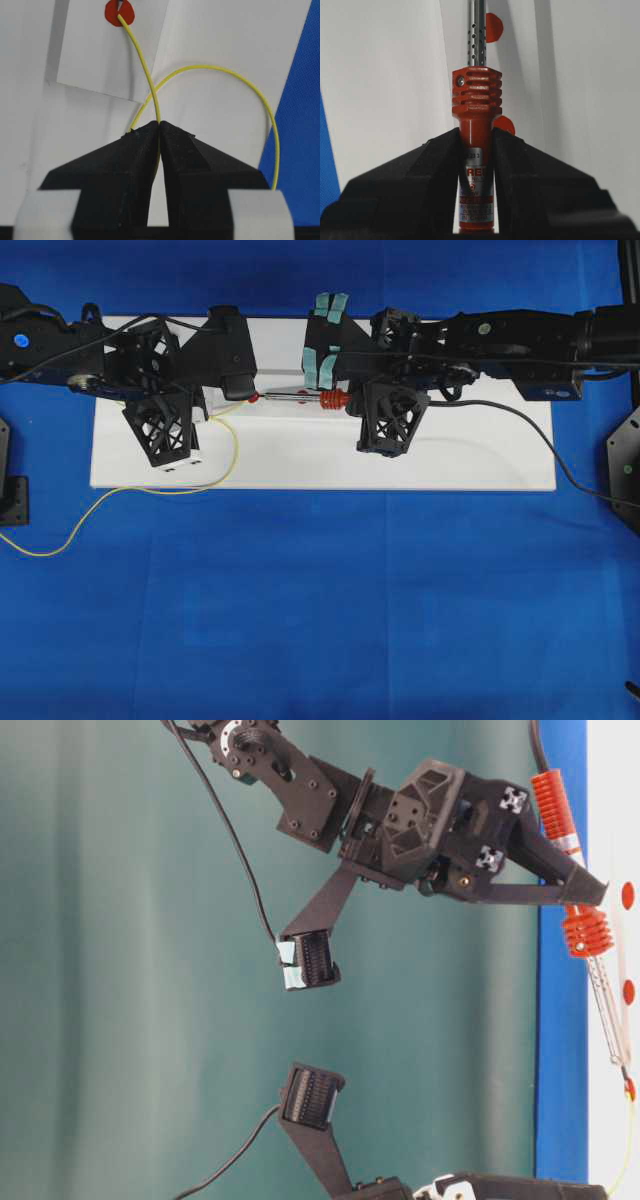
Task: Touch the tip of the soldering iron to the tip of the solder at the mark.
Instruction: 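Hold iron tip against solder tip at the left red dot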
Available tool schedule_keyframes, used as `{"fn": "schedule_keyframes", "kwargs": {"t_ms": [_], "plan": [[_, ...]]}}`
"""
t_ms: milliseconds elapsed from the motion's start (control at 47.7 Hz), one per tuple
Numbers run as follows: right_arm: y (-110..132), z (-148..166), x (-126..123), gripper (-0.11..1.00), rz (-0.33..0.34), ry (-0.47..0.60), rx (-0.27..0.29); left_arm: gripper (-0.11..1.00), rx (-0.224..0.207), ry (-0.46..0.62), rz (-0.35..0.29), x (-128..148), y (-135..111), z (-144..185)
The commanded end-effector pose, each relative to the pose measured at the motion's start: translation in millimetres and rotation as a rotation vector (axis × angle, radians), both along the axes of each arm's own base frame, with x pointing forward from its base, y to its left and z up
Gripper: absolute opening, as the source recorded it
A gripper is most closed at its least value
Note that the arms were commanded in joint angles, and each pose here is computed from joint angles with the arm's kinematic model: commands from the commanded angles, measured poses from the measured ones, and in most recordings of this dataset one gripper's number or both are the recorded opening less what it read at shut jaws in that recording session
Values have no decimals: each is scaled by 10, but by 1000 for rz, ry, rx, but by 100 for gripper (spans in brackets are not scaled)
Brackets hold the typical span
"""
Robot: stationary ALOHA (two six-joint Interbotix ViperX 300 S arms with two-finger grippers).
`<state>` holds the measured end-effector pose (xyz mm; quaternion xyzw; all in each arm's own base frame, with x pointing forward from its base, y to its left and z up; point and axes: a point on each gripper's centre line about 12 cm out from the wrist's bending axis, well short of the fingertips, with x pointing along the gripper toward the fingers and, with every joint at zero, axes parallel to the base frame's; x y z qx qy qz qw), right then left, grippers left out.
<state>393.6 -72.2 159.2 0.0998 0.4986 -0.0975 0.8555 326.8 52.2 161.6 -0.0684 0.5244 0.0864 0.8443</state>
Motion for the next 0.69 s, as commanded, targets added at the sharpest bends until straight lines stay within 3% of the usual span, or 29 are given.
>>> {"fn": "schedule_keyframes", "kwargs": {"t_ms": [0, 671], "plan": [[-8, 134, 64, 6, 4, -40, -11, 3, 4, -30, 1, 52, 12, 89], [-12, 136, 67, 6, 7, -42, -17, 3, 4, -32, 1, 56, 13, 93]]}}
